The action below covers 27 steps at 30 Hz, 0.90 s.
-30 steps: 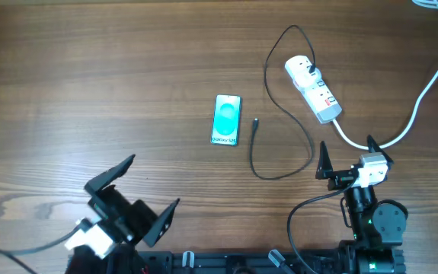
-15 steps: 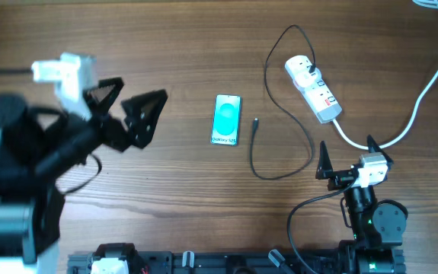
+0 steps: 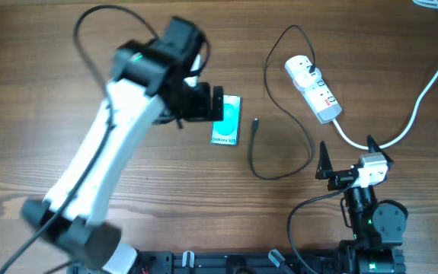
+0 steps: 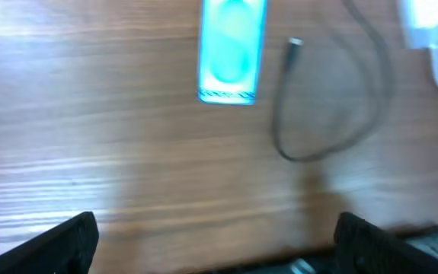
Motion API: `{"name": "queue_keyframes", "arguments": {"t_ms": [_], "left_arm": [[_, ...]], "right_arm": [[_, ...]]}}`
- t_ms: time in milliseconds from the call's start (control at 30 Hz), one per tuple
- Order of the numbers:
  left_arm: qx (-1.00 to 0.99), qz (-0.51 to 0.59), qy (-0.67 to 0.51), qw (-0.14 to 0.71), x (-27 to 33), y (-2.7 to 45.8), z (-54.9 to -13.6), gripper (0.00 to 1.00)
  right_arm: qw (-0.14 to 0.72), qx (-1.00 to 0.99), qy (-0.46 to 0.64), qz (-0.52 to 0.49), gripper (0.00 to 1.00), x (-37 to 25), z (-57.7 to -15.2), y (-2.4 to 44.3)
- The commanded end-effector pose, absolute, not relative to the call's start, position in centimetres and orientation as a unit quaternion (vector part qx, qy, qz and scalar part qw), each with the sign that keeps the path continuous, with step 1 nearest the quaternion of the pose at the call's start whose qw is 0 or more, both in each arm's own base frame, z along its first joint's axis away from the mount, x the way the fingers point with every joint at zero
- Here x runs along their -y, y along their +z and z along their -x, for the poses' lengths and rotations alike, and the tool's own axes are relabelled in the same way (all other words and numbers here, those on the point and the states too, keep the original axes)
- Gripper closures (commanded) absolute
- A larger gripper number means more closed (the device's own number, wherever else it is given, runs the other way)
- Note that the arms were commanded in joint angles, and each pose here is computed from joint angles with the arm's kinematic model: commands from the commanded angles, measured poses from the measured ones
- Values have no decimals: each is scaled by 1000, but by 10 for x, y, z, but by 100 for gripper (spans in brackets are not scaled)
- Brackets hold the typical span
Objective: Plug charger to phone and switch on socket
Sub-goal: 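Move the left gripper forward over the blue phone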
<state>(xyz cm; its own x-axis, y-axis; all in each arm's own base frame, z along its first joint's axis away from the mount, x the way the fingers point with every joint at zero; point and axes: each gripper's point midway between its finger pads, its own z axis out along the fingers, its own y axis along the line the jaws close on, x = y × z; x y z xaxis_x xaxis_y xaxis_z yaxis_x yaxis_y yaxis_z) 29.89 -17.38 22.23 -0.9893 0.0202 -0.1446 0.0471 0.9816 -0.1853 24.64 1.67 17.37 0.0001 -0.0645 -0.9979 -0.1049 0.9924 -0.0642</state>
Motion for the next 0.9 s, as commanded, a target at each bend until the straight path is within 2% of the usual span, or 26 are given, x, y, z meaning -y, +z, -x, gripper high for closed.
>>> {"name": "queue_keyframes", "arguments": {"t_ms": [0, 233, 333, 533, 867], "left_arm": [[-996, -7, -25, 82, 180, 190, -328, 0], [-989, -22, -106, 98, 228, 174, -354, 0], [-990, -17, -104, 96, 231, 164, -361, 0], [-997, 19, -58, 49, 229, 109, -367, 0], [-999, 11, -15, 36, 236, 71, -368, 0]], "right_arm": [[708, -704, 13, 50, 0, -14, -246, 176], [708, -704, 13, 50, 1, -14, -246, 176], [708, -704, 13, 50, 0, -14, -246, 176], [708, -704, 13, 50, 0, -14, -246, 176], [708, -704, 13, 50, 0, -14, -246, 176]]}}
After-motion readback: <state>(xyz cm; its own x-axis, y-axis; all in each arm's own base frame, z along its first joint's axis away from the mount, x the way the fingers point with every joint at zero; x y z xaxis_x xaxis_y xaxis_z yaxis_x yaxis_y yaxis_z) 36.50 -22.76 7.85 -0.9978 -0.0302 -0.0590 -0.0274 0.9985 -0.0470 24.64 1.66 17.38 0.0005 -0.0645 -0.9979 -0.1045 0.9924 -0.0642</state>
